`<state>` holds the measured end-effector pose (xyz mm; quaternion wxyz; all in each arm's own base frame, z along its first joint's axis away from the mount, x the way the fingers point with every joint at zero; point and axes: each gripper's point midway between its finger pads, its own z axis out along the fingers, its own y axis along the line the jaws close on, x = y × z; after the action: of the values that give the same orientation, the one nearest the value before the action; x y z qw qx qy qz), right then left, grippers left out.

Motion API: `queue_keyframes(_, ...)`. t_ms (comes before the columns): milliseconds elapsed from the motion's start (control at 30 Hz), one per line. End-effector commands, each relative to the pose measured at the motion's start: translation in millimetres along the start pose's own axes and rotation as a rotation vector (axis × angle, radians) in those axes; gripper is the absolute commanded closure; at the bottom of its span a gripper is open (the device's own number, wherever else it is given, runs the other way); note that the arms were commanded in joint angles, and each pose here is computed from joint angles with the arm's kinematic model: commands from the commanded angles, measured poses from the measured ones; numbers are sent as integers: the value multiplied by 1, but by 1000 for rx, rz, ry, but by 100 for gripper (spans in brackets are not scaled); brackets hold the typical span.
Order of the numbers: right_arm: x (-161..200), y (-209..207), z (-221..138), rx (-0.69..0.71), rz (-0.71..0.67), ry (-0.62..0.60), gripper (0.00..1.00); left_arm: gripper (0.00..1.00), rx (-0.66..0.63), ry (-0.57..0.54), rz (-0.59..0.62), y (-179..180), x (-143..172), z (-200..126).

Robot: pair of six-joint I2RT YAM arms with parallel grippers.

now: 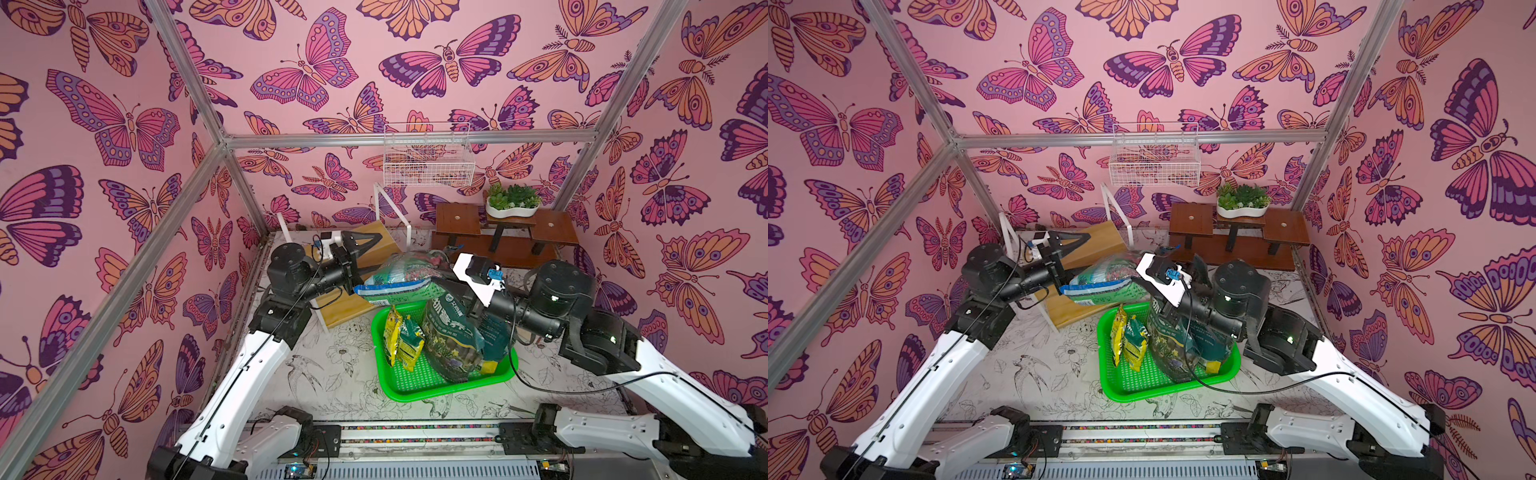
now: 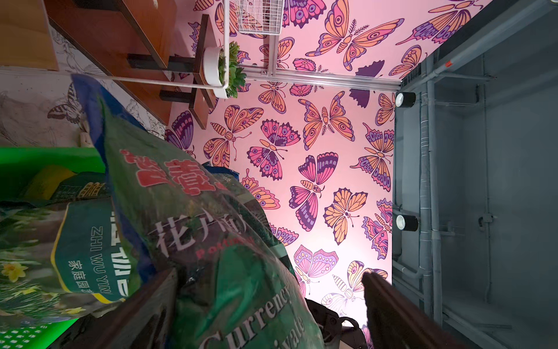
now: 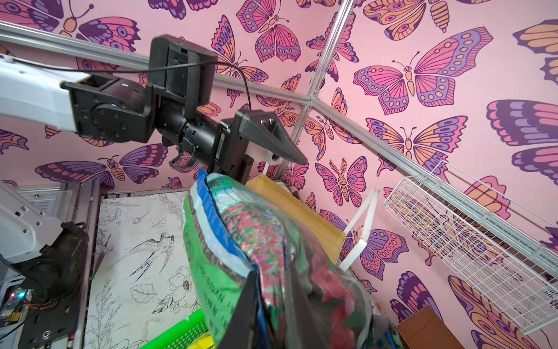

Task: Take down the fertilizer bag from the shelf
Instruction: Pick up the fertilizer bag from the shelf.

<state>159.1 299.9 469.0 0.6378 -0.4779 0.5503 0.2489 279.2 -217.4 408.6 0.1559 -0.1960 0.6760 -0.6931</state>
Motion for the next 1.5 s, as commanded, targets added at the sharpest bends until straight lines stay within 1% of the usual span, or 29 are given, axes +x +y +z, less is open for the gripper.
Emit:
queue_keyframes(0, -90, -37, -42, 143, -19, -325, 100, 0, 65, 95, 3, -11, 29, 2)
queue_keyframes(100, -93, -42, -50, 181, -43, -339, 100, 0, 34, 121, -27, 9, 38, 0)
queue_keyframes(233, -95, -42, -55, 180, -53, -349, 100, 0, -37, 110, -86, 46, 39, -5)
queue_keyframes(300, -94, -42, -55, 177, -51, -346, 100, 0, -47, 107, -98, 52, 39, -6)
queue_keyframes(433, -91, -39, -53, 165, -39, -337, 100, 0, -36, 104, -84, 43, 38, -5)
queue_keyframes(600, -86, -29, -45, 107, 10, -344, 100, 0, -4, 84, -78, 26, 36, 5)
queue_keyframes(667, -80, -27, -39, 103, 23, -336, 100, 0, 13, 111, -83, 22, 45, 15)
queue_keyframes(733, -76, -27, -37, 107, 29, -332, 100, 3, 36, 151, -88, 19, 56, 24)
queue_keyframes(767, -75, -27, -37, 111, 30, -330, 100, 6, 46, 166, -96, 19, 59, 27)
queue_keyframes(833, -73, -29, -37, 123, 32, -328, 100, 17, 62, 178, -110, 20, 62, 30)
queue_keyframes(900, -72, -29, -40, 125, 34, -326, 100, 32, 83, 163, -112, 18, 60, 28)
queue_keyframes(1000, -67, -27, -42, 117, 43, -304, 100, 57, 122, 115, -76, 10, 54, 21)
queue_keyframes(1033, -64, -26, -42, 114, 49, -294, 100, 69, 132, 104, -56, 5, 51, 19)
queue_keyframes(1133, -52, -23, -39, 106, 71, -263, 100, 86, 156, 73, 2, -6, 44, 12)
queue_keyframes(1200, -42, -22, -35, 107, 88, -238, 100, 96, 146, 59, 52, -10, 42, 10)
queue_keyframes(1233, -36, -21, -33, 110, 94, -220, 100, 100, 135, 51, 85, -12, 41, 8)
queue_keyframes(1267, -31, -21, -31, 112, 101, -206, 100, 100, 127, 46, 120, -13, 40, 6)
queue_keyframes(1300, -26, -21, -29, 117, 103, -189, 96, 100, 106, 42, 162, -14, 41, 4)
queue_keyframes(1367, -17, -20, -29, 127, 110, -165, 72, 100, 73, 28, 256, -17, 42, -2)
queue_keyframes(1400, -13, -21, -30, 137, 111, -156, 59, 100, 68, 18, 325, -22, 43, -6)
queue_keyframes(1433, -10, -22, -32, 148, 117, -152, 43, 100, 65, 5, 389, -26, 44, -12)
queue_keyframes(1467, -9, -24, -34, 158, 122, -151, 30, 100, 64, -12, 445, -31, 45, -18)
